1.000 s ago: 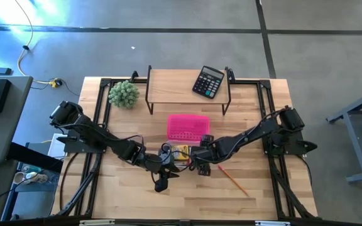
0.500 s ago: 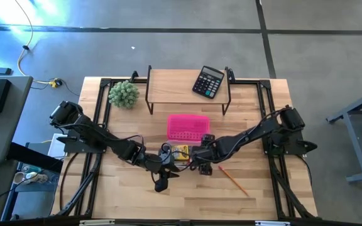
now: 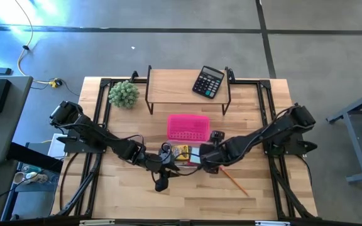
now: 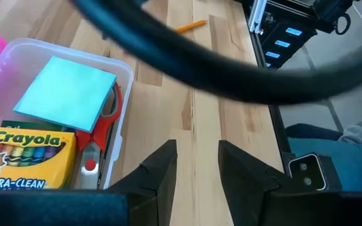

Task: Pack school essentials
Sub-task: Put the orange pencil into the pink supply box

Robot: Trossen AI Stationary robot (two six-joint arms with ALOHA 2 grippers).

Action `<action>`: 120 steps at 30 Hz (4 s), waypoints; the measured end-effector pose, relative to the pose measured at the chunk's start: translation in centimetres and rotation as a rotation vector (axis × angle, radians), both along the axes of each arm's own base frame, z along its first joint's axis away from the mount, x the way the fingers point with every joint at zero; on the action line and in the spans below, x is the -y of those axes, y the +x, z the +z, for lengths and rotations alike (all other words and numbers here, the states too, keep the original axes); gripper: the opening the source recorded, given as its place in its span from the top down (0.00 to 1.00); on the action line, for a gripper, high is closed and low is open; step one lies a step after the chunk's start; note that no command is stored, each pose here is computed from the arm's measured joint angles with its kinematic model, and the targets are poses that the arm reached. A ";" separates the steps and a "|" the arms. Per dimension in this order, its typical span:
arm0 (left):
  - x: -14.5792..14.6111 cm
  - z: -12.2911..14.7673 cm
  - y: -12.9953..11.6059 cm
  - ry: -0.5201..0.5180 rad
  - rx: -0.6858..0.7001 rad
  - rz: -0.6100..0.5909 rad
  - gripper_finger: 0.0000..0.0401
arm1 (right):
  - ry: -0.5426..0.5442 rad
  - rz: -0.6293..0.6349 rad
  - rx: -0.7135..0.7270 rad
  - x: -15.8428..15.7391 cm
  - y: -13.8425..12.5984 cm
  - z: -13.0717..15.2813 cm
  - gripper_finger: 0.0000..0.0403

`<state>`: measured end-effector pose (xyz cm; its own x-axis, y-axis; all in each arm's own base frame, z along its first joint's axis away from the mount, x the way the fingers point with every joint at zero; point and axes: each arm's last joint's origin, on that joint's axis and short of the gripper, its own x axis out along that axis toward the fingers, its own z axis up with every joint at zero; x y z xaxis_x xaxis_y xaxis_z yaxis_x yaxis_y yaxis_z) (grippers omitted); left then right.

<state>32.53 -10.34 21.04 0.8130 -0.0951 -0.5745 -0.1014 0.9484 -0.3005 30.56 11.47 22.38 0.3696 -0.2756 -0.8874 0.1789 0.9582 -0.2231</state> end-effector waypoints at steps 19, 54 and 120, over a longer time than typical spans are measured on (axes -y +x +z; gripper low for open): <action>0.0 0.0 0.0 0.000 -0.001 0.000 0.74 | -0.020 -0.125 -0.094 -3.6 -4.1 -0.2 0.02; 0.0 0.0 0.0 0.000 -0.001 0.001 0.74 | -0.293 -0.305 -0.199 -5.6 -11.4 0.5 0.02; -0.1 -0.1 -0.1 0.016 -0.011 0.015 0.74 | 0.455 -0.468 -0.016 -6.5 -10.8 -9.0 0.48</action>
<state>32.46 -10.24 20.93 0.8077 -0.0735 -0.5851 -0.1192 0.9514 -0.2840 19.81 17.97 13.37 0.2878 0.0001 -0.9577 0.6006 0.7789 0.1806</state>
